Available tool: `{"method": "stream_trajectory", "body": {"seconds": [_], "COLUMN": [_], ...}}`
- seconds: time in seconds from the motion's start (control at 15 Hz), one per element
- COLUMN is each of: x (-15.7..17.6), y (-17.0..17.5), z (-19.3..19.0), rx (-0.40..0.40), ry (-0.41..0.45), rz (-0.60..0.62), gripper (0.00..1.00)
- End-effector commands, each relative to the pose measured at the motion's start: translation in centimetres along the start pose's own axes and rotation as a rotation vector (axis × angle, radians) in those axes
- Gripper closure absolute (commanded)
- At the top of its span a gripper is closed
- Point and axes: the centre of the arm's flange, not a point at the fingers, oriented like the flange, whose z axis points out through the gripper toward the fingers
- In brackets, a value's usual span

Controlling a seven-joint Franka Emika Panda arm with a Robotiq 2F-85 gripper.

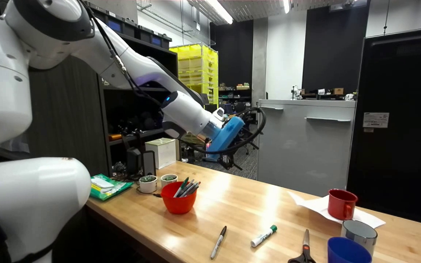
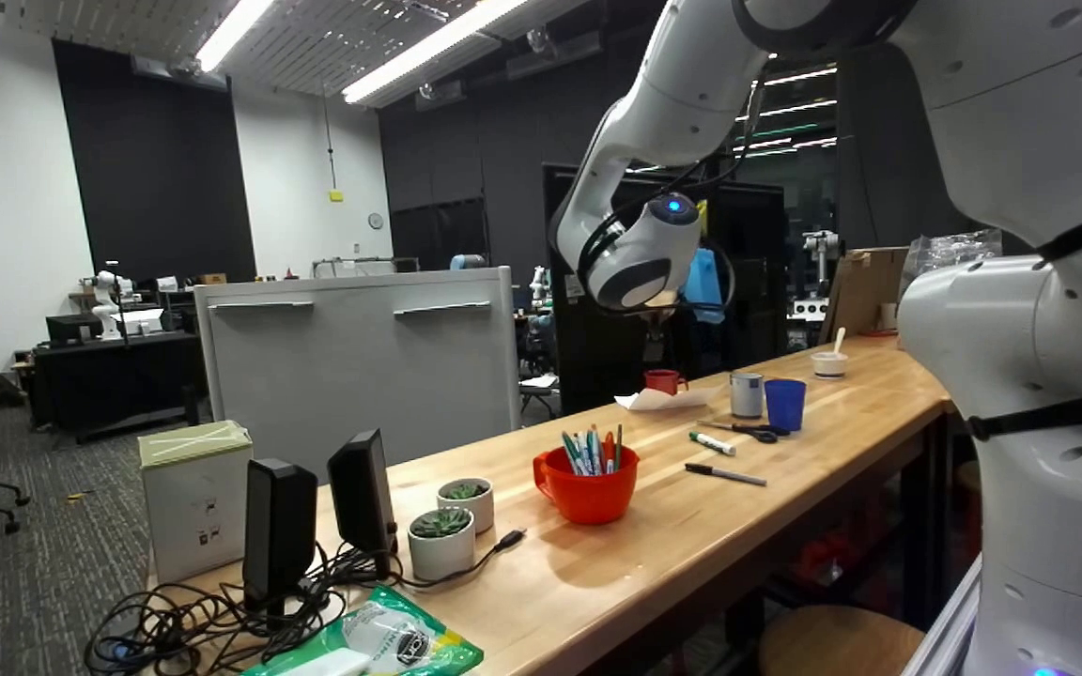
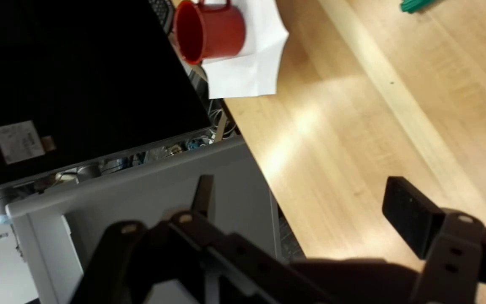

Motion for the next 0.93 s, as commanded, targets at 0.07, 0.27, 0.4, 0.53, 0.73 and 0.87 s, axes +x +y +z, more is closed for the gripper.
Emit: {"method": "stream_trajectory", "body": {"seconds": [0.07, 0.27, 0.4, 0.53, 0.73, 0.87], "x": [0.7, 1.6, 1.8, 1.7, 1.7, 1.7], "y": [1.8, 2.7, 2.6, 2.6, 2.6, 2.6], "z": [-1.1, -2.0, -2.1, -2.1, -2.1, -2.1], "rx": [-0.065, -0.118, -0.127, -0.13, -0.131, -0.131], "ry": [-0.002, -0.01, -0.017, -0.021, -0.022, -0.022], "rz": [-0.048, -0.083, -0.097, -0.1, -0.099, -0.099], "gripper": [0.0, 0.0, 0.0, 0.0, 0.0, 0.0]}}
